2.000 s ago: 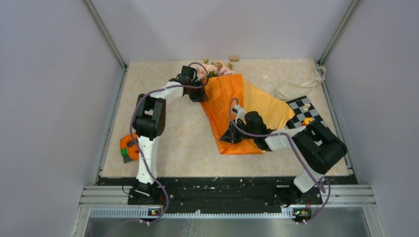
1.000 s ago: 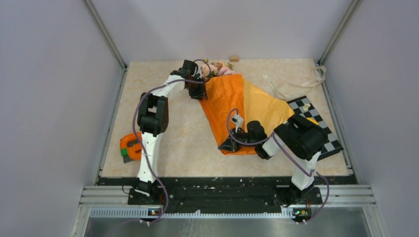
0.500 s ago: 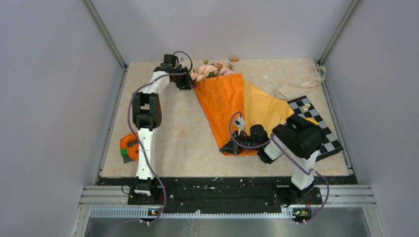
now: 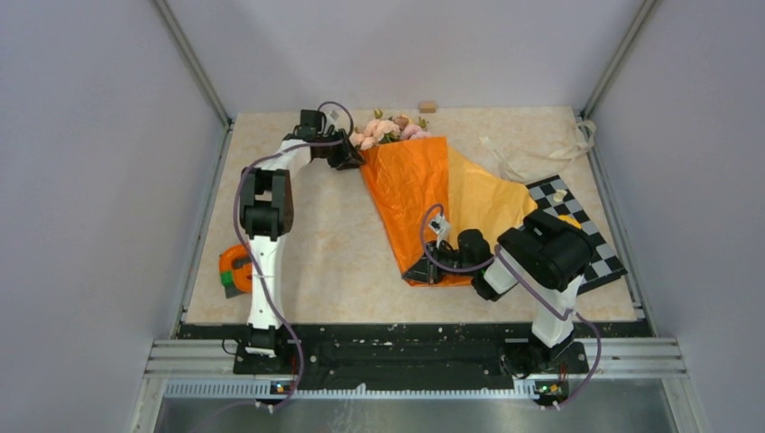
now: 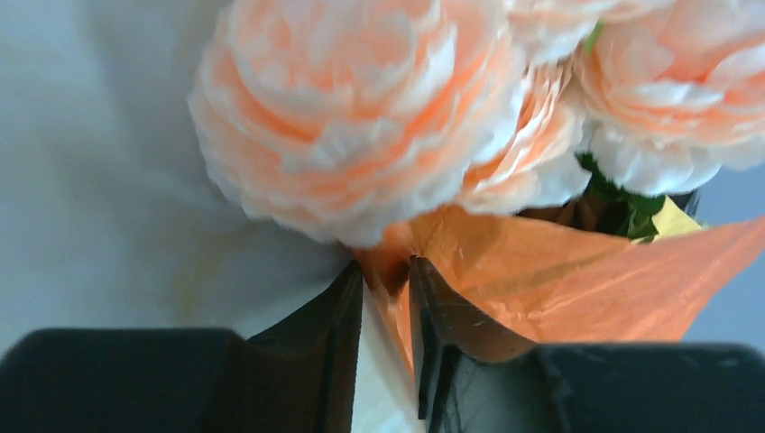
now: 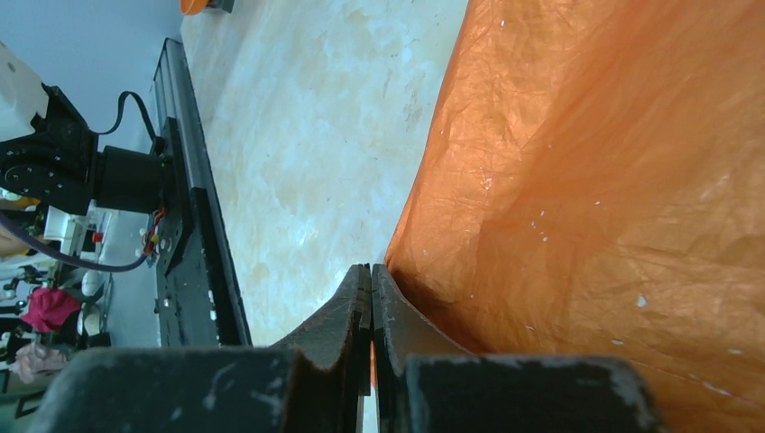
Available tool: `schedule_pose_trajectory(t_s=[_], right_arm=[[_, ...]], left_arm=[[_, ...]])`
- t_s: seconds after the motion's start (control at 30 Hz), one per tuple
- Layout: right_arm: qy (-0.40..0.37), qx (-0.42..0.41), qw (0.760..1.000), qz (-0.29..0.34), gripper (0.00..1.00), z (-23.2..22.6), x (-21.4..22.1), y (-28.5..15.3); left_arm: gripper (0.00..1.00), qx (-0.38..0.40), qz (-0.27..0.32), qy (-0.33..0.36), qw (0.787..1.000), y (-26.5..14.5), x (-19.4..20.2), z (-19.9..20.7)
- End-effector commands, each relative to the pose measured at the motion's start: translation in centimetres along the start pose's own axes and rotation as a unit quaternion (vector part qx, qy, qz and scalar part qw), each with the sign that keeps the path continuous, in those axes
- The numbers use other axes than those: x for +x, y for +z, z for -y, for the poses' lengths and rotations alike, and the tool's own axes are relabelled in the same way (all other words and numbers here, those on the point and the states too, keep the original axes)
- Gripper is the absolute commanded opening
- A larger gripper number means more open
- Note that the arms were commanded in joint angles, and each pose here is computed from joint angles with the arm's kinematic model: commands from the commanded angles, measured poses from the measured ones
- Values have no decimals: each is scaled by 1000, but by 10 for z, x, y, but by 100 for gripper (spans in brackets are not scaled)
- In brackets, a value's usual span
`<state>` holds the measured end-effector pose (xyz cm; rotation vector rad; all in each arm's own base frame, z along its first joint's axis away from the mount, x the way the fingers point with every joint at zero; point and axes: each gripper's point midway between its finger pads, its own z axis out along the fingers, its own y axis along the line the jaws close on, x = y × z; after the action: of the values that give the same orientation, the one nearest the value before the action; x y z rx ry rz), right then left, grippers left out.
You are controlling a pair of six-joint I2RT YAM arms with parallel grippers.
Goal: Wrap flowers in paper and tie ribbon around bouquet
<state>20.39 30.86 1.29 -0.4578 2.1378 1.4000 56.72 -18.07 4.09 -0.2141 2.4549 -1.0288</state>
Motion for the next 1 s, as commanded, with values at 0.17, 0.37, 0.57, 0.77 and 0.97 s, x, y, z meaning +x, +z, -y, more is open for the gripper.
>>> schedule_pose_trajectory(t_s=[0.17, 0.37, 0.57, 0.77, 0.97], right_arm=[[56, 73, 992, -86, 0, 32, 57, -13], [48, 46, 991, -116, 0, 17, 72, -8], [53, 10, 991, -120, 0, 0, 75, 7], [41, -12, 994, -99, 0, -15, 58, 21], [-11, 6, 998, -55, 0, -27, 11, 31]], left_arm=[[0, -66, 21, -3, 998, -13, 5, -13], [0, -127, 66, 21, 989, -32, -19, -27], [0, -142, 77, 18, 987, -52, -29, -38], [20, -144, 50, 12, 988, -71, -14, -29], [72, -121, 74, 31, 989, -117, 17, 14]])
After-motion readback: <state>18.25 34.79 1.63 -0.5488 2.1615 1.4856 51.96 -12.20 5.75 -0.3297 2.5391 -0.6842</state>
